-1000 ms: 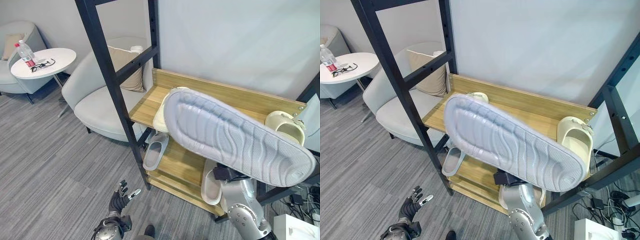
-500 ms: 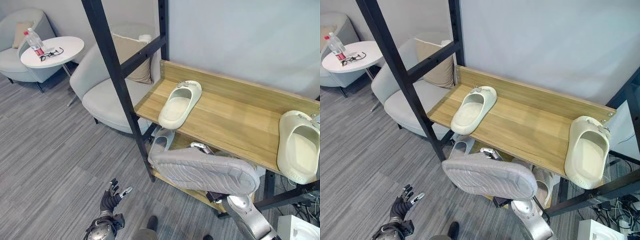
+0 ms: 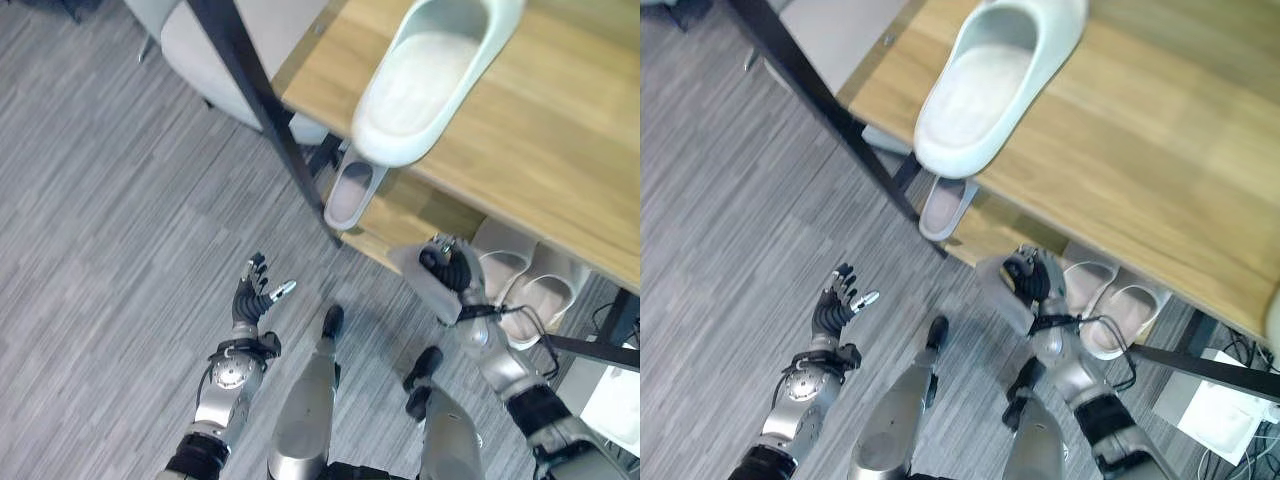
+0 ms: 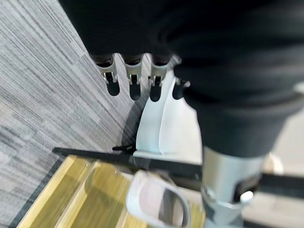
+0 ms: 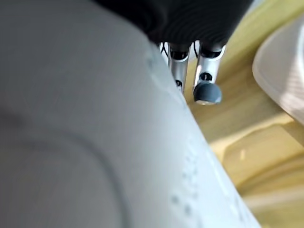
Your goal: Arrange the slippers neatly on the shoe rack.
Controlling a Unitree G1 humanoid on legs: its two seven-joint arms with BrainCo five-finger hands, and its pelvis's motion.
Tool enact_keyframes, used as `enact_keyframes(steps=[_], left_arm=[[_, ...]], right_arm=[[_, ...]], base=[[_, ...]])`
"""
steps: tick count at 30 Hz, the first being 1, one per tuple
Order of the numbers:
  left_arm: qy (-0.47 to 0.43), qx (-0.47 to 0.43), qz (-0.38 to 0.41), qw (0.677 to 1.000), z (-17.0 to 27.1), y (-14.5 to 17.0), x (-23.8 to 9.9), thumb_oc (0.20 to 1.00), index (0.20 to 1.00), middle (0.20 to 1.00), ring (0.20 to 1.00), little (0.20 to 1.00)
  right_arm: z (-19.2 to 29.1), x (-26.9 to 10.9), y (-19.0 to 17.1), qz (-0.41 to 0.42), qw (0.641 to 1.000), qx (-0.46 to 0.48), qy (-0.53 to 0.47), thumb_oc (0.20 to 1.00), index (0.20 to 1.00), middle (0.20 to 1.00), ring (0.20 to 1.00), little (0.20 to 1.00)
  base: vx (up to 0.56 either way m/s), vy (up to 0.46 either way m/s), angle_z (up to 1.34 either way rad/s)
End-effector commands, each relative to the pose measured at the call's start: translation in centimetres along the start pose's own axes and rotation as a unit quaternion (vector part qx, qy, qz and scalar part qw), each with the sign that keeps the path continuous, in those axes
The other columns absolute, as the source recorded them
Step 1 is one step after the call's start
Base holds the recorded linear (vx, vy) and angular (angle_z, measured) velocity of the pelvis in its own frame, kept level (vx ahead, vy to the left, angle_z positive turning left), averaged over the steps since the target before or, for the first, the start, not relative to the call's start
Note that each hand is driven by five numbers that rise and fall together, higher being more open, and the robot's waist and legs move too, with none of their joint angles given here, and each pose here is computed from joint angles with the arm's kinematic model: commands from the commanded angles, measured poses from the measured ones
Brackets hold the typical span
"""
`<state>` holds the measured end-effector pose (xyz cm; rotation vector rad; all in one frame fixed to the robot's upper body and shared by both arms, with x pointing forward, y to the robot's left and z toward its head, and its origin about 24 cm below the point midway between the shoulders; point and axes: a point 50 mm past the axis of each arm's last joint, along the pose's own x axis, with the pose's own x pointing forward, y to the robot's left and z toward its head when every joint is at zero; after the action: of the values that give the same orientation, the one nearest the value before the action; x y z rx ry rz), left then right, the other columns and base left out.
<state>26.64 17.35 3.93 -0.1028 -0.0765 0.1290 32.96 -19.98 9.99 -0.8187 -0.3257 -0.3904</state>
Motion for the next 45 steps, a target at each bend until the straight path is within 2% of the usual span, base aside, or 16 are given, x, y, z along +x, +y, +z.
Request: enact_keyframes(steps=[1,9,14,19,20,22,25,30,33,34,37,39,41,43,44,45], left_arm=[[-0.065,-0.006,0.004,0.998,2.0,0.7,-0.5,1.000,1.000,1.000,1.000,1.000],[-0.130,0.010,-0.027,0.991,4.8,-0.9,0.6,1.000,1.000,1.000,1.000,1.000],[-0.158,0.003,-0.044,0.986,6.1,-1.5,0.9,1.000,1.000,1.000,1.000,1.000],[-0.196,0.000,-0.085,0.977,7.9,-3.2,1.3,1.000,1.000,1.000,1.000,1.000],[-0.203,-0.004,-0.092,0.975,8.3,-3.7,1.4,1.000,1.000,1.000,1.000,1.000],[-0.211,-0.008,-0.096,0.973,8.6,-4.2,1.5,1.000,1.000,1.000,1.000,1.000],[-0.214,-0.005,-0.094,0.972,8.7,-4.3,1.7,1.000,1.000,1.000,1.000,1.000],[-0.218,-0.003,-0.090,0.972,9.0,-4.2,1.8,1.000,1.000,1.000,1.000,1.000],[-0.208,-0.002,-0.087,0.974,8.5,-4.2,1.6,1.000,1.000,1.000,1.000,1.000],[-0.200,-0.002,-0.081,0.976,8.2,-4.0,1.5,1.000,1.000,1.000,1.000,1.000],[-0.193,-0.005,-0.072,0.978,8.0,-3.9,1.5,1.000,1.000,1.000,1.000,1.000],[-0.190,-0.005,-0.069,0.979,7.9,-3.8,1.4,1.000,1.000,1.000,1.000,1.000],[-0.184,-0.006,-0.064,0.981,7.6,-3.8,1.4,1.000,1.000,1.000,1.000,1.000],[-0.182,-0.004,-0.063,0.981,7.5,-3.8,1.4,1.000,1.000,1.000,1.000,1.000],[-0.174,-0.001,-0.065,0.983,7.3,-3.8,1.4,1.000,1.000,1.000,1.000,1.000],[-0.168,-0.001,-0.067,0.984,7.1,-3.8,1.4,1.000,1.000,1.000,1.000,1.000]], right_arm=[[1.1,0.4,-2.0,-0.096,0.994,-0.033,-0.048,0.200,0.200,0.200,0.200,0.200],[1.4,3.9,-5.4,-0.181,0.975,-0.110,-0.070,0.200,0.200,0.200,0.200,0.200],[0.6,5.8,-7.2,-0.190,0.960,-0.195,-0.068,0.200,0.200,0.200,0.200,0.200],[1.1,7.3,-7.5,-0.212,0.942,-0.251,-0.064,0.200,0.200,0.200,0.200,0.200],[1.4,7.5,-6.7,-0.202,0.941,-0.263,-0.063,1.000,1.000,1.000,1.000,1.000],[2.1,7.1,-4.2,-0.167,0.949,-0.259,-0.062,1.000,1.000,1.000,1.000,1.000],[2.3,6.6,-2.7,-0.147,0.956,-0.246,-0.057,1.000,1.000,1.000,1.000,1.000],[2.4,6.7,-2.0,-0.135,0.962,-0.232,-0.044,1.000,1.000,1.000,1.000,1.000],[2.1,6.2,-1.3,-0.143,0.977,-0.162,0.000,1.000,1.000,1.000,1.000,1.000],[1.8,5.0,-0.5,-0.149,0.983,-0.104,0.024,1.000,1.000,1.000,1.000,1.000],[1.3,2.9,0.6,-0.153,0.986,-0.020,0.061,1.000,1.000,1.000,1.000,1.000],[1.1,2.3,0.9,-0.154,0.985,0.004,0.075,1.000,1.000,1.000,1.000,1.000],[1.0,0.6,1.9,-0.160,0.974,0.105,0.122,1.000,1.000,1.000,1.000,1.000],[0.9,0.1,2.2,-0.161,0.967,0.137,0.143,1.000,1.000,1.000,1.000,1.000],[0.6,-0.3,3.3,-0.172,0.930,0.244,0.214,1.000,1.000,1.000,1.000,1.000],[0.6,-0.3,3.6,-0.176,0.911,0.284,0.240,1.000,1.000,1.000,1.000,1.000]], base=[[-0.03,0.026,0.22],[0.01,-0.003,0.06],[0.02,-0.013,0.13],[0.04,-0.004,0.09],[0.06,-0.009,0.22],[0.05,-0.011,0.18],[0.00,0.000,0.00],[-0.01,0.009,-0.05],[-0.01,0.002,-0.13],[0.03,-0.003,-0.11],[0.01,-0.002,-0.02],[0.00,0.000,0.00],[0.01,-0.004,-0.03],[-0.01,0.003,-0.02],[-0.02,-0.003,-0.07],[-0.02,-0.005,-0.12]])
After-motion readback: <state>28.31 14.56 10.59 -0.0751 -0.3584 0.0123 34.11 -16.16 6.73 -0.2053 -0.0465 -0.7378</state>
